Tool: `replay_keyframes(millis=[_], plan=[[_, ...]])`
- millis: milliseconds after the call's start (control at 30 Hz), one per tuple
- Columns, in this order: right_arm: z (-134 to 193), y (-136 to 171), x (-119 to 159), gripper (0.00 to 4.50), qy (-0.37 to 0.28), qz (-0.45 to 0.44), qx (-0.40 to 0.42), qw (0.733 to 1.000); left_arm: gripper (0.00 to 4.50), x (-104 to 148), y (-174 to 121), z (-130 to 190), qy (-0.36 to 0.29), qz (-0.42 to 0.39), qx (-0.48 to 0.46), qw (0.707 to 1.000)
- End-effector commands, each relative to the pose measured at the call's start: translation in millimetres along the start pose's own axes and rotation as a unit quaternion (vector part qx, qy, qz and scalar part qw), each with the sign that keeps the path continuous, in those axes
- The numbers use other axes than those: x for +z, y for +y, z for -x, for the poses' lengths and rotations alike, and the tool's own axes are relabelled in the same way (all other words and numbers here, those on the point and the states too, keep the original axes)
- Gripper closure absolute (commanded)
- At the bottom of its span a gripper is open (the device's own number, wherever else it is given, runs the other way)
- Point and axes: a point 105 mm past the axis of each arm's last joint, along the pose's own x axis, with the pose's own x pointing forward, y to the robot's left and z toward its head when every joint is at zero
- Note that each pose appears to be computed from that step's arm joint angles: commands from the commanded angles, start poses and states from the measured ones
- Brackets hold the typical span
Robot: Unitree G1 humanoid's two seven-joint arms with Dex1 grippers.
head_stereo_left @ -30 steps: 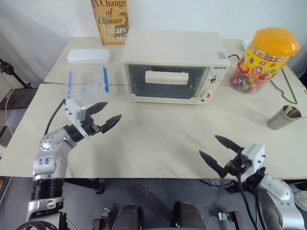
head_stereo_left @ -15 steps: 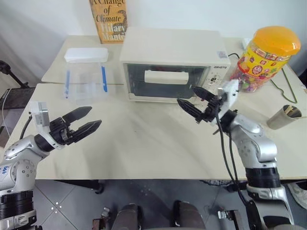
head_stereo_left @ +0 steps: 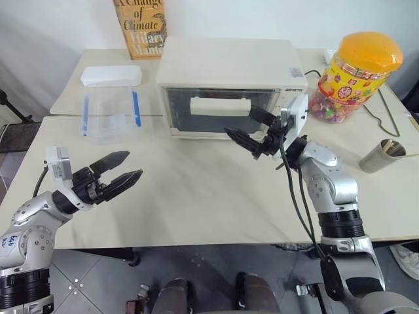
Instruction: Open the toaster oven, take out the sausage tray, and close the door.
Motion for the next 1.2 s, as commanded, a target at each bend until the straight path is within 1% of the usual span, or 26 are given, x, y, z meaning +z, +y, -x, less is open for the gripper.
replay_keyframes(millis=[33, 67, 133, 233, 300, 367, 533, 600, 667, 833, 900, 967, 1100, 1200], plan=[[2, 29, 7, 0.0, 0.003, 0.101, 0.096, 0.99, 0.04, 18, 4, 2, -0.025, -0.009, 0.007, 1.0], [7, 29, 0, 0.0, 0.021, 0.12, 0.105, 0.987, 0.04, 19, 7, 1, -0.024, -0.003, 0.008, 1.0], [11, 30, -8, 0.0, 0.037, 0.139, 0.114, 0.983, 0.04, 21, 11, 0, -0.022, 0.004, 0.009, 1.0], [14, 23, -11, 0.0, 0.038, 0.146, 0.102, 0.983, 0.64, 34, 19, -10, -0.053, 0.01, 0.006, 0.999], [16, 18, -11, 0.0, 0.037, 0.155, 0.09, 0.983, 1.22, 44, 32, -27, -0.073, 0.0, 0.006, 0.997], [15, 15, -11, 0.0, 0.034, 0.16, 0.086, 0.983, 1.78, 50, 39, -50, -0.076, -0.016, -0.005, 0.997], [14, 17, -15, 0.0, 0.036, 0.173, 0.092, 0.98, 3.29, 48, 51, -87, -0.059, -0.034, -0.026, 0.997], [14, 17, -16, 0.0, 0.037, 0.177, 0.093, 0.979, 3.97, 44, 55, -97, -0.047, -0.046, -0.028, 0.997], [15, 17, -16, 0.0, 0.035, 0.18, 0.09, 0.979, 4.48, 40, 59, -105, -0.039, -0.055, -0.03, 0.997], [18, 19, -19, 0.0, 0.039, 0.184, 0.087, 0.978, 4.48, 32, 60, -121, -0.031, -0.059, -0.046, 0.997], [23, 18, -21, 0.0, 0.046, 0.184, 0.079, 0.979, 4.48, 25, 57, -123, -0.017, -0.055, -0.062, 0.996], [39, 17, -28, 0.0, 0.07, 0.184, 0.053, 0.979, 4.48, 14, 52, -125, 0.005, -0.055, -0.081, 0.995], [93, 24, -42, 0.0, 0.121, 0.16, -0.012, 0.98, 4.48, -4, 42, -120, 0.037, -0.058, -0.118, 0.991], [130, 31, -44, 0.0, 0.161, 0.15, -0.057, 0.974, 4.48, -22, 36, -115, 0.065, -0.065, -0.131, 0.987]])
